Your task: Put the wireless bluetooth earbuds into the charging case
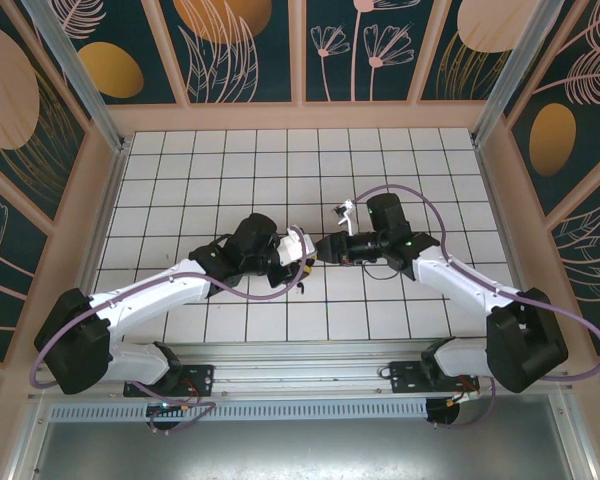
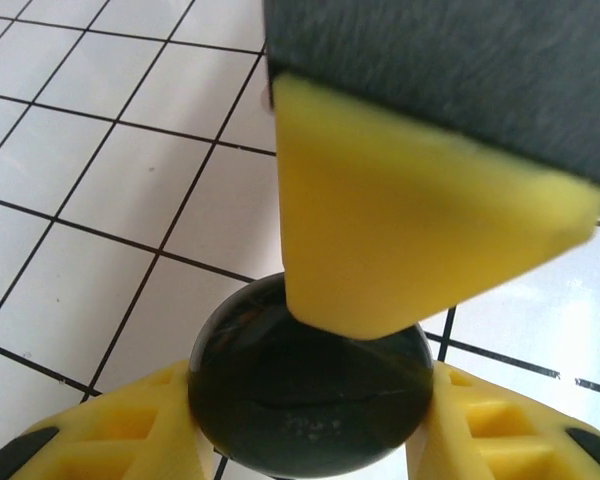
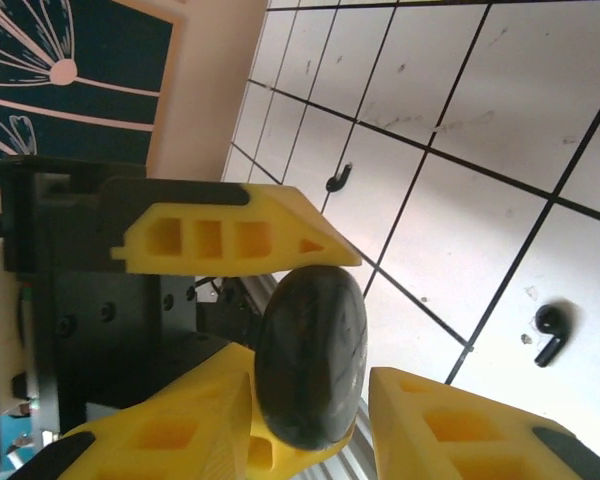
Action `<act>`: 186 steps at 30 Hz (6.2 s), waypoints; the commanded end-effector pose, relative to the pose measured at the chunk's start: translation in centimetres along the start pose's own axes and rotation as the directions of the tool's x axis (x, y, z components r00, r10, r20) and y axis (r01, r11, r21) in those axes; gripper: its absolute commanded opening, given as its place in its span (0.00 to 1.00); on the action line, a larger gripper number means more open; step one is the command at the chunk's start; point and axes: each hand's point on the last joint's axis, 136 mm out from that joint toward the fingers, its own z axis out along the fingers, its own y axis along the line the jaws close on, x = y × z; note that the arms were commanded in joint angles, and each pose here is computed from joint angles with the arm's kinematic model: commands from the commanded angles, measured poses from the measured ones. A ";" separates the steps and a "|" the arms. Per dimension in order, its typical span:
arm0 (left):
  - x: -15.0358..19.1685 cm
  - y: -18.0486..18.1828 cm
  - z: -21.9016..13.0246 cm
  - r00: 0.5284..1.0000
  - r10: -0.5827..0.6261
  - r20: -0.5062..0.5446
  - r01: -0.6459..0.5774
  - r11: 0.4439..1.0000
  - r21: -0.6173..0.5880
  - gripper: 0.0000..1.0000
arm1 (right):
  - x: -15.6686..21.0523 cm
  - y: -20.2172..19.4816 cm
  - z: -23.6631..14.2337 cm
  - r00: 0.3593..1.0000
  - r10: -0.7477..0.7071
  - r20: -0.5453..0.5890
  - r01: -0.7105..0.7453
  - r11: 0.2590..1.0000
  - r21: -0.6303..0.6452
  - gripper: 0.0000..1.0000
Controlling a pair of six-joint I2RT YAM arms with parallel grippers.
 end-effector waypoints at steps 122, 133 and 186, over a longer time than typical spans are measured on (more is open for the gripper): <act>-5.7 -6.2 -3.6 0.935 0.061 0.349 -0.175 0.935 0.307 0.29 | 3.7 6.3 -6.0 0.266 -0.955 0.129 0.961 0.253 -0.107 0.11; -6.2 -6.2 -3.9 0.928 0.062 0.366 -0.183 0.934 0.306 0.32 | 3.5 6.0 -5.8 0.259 -0.961 0.094 0.963 0.250 -0.103 0.11; -4.6 -3.5 -4.1 0.913 -0.038 0.406 -0.057 0.974 0.217 0.09 | -2.3 6.1 -9.1 0.530 -0.827 0.188 0.819 0.556 0.139 0.38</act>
